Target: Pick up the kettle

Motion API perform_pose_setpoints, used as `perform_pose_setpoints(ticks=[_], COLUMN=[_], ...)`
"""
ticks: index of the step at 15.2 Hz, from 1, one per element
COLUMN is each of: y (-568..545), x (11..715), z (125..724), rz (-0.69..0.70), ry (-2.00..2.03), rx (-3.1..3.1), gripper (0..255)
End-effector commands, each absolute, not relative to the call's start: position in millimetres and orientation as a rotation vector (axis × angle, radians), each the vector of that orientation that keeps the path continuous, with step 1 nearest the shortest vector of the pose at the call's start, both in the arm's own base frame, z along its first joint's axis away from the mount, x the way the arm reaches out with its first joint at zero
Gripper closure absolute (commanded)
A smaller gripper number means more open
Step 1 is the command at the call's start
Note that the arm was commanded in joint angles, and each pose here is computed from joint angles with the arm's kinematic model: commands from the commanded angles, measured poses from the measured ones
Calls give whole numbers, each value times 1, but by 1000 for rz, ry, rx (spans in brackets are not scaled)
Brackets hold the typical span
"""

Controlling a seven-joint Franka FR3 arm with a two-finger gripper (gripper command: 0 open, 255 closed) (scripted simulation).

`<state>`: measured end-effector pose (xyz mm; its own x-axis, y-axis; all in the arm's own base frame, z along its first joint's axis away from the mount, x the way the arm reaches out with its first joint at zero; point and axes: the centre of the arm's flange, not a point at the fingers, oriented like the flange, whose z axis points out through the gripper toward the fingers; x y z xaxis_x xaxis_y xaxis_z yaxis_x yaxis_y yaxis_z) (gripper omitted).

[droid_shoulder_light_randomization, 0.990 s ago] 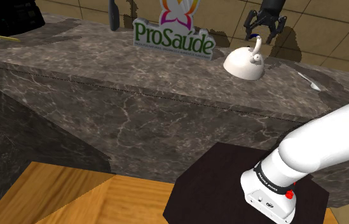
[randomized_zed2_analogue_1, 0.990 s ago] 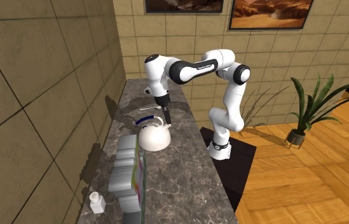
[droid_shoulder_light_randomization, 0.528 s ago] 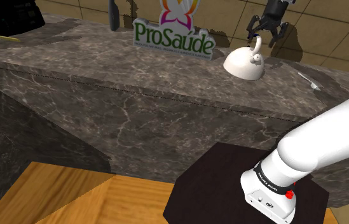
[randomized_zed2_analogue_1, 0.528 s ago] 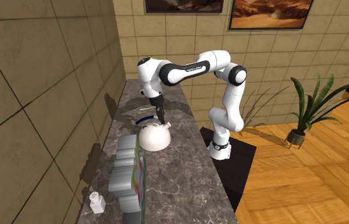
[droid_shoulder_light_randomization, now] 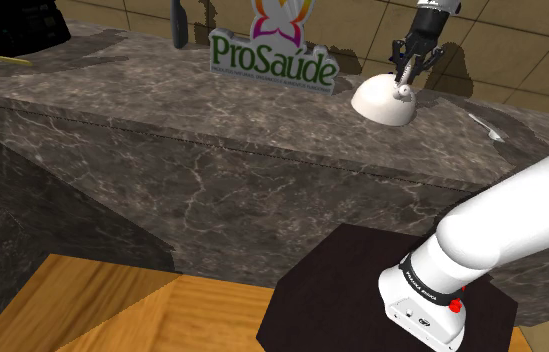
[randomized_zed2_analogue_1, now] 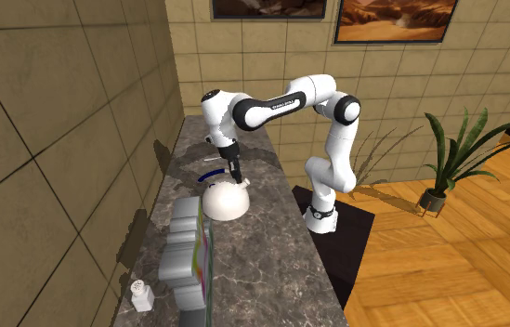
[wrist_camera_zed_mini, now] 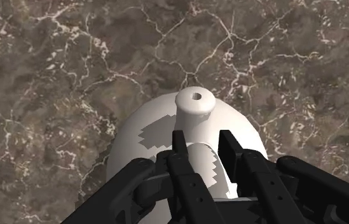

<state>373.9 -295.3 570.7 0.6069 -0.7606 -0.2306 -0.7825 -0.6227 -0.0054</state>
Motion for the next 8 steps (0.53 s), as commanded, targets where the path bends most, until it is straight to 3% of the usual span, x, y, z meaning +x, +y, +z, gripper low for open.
perform_pose_setpoints(ticks=[1,8], y=[-295,-296], x=[374,374], z=[570,581], rz=[315,315], ry=[1311,1311], rx=[-2720,-2720], gripper=[255,255])
